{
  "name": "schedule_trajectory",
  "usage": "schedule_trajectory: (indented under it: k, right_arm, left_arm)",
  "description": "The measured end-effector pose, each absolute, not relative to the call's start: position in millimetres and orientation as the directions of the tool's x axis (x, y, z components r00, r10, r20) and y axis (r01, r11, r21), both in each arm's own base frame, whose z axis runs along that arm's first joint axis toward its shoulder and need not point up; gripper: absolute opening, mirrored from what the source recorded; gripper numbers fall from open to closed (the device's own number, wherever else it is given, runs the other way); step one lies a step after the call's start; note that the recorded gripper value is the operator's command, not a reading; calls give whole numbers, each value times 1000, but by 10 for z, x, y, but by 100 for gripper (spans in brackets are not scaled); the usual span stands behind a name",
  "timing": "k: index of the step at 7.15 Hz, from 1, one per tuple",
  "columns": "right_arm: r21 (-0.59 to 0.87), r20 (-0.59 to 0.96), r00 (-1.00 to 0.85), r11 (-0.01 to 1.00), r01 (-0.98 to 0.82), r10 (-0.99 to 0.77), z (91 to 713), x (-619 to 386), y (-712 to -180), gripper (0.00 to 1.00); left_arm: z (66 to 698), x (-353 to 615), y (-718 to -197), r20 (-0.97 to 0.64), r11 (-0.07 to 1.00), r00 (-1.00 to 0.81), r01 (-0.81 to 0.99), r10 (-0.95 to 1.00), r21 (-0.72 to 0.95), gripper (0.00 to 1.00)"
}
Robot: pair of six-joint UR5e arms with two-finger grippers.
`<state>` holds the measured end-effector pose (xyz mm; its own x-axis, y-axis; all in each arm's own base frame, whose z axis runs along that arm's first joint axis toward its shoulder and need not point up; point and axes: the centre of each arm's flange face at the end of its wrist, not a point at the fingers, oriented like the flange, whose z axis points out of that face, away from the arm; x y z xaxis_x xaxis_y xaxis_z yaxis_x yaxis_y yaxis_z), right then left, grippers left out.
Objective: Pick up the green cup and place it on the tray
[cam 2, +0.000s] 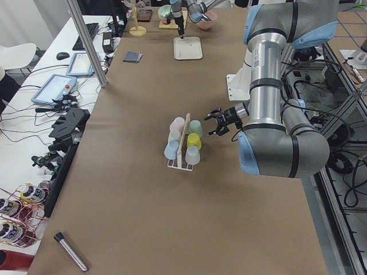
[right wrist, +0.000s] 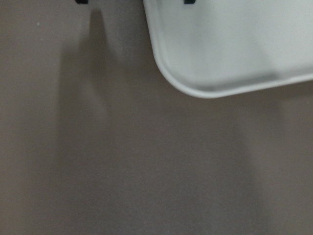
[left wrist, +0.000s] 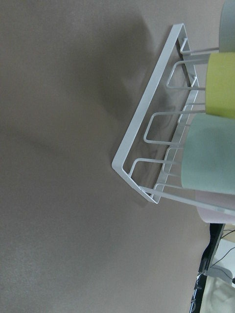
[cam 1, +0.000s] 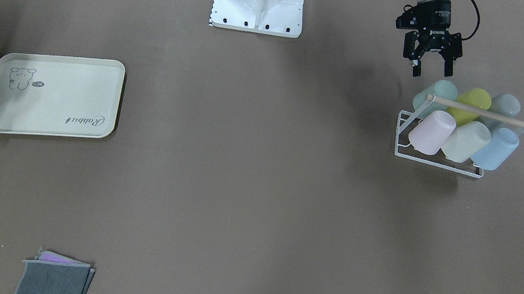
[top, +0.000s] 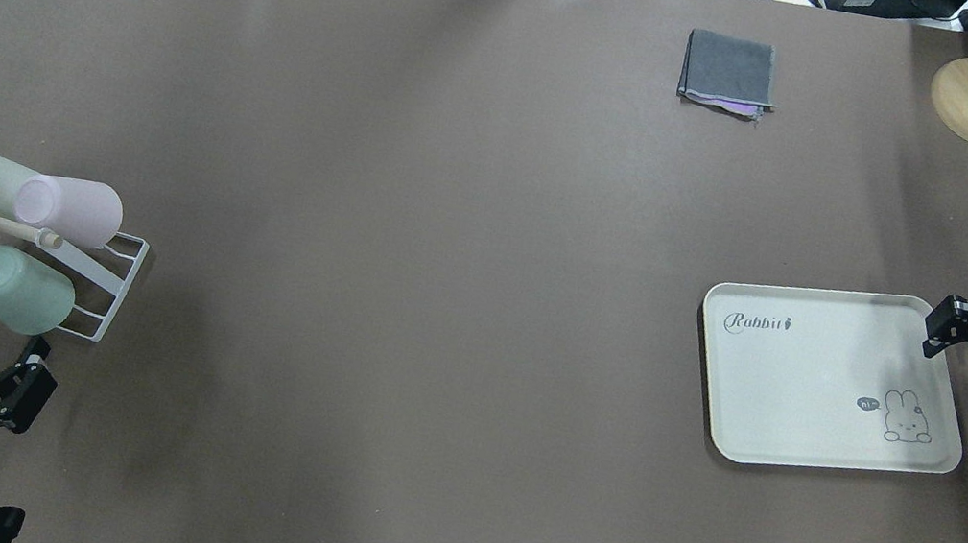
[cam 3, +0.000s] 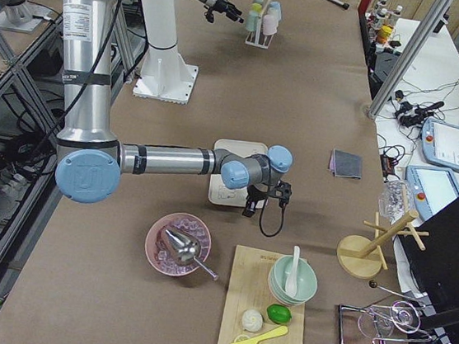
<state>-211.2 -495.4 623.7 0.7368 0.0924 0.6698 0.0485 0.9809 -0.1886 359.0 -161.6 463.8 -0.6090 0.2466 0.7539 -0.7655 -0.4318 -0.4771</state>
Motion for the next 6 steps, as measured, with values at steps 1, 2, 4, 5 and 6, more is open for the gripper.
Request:
schedule_trajectory:
  k: [1, 2, 4, 5, 6]
  right_arm:
    - [-187, 669, 737, 981, 44, 94, 6241, -2121, -4953, 56]
    - [-187, 670, 737, 981, 43, 95, 6238, -2124, -4948, 52]
    - [-187, 669, 737, 982, 41, 96, 6240, -2119, -4932, 47]
    - [-188, 668, 738, 981, 40, 98, 6250, -2113, -4923, 45]
    - [-189, 667, 738, 981, 40, 99, 6254, -2110, -4917, 39]
  left_arm:
    - [4604, 3620, -1704, 743, -421, -622, -759, 247, -496, 98]
    - [4613, 3666, -1771, 734, -410, -631, -756, 249, -511, 98]
    - [4684, 3707, -1862, 727, -380, -640, -754, 247, -535, 98]
    - [4722, 3704, -1903, 724, -368, -644, -754, 249, -544, 98]
    - [4771, 3705, -1947, 719, -357, -646, -754, 255, -551, 98]
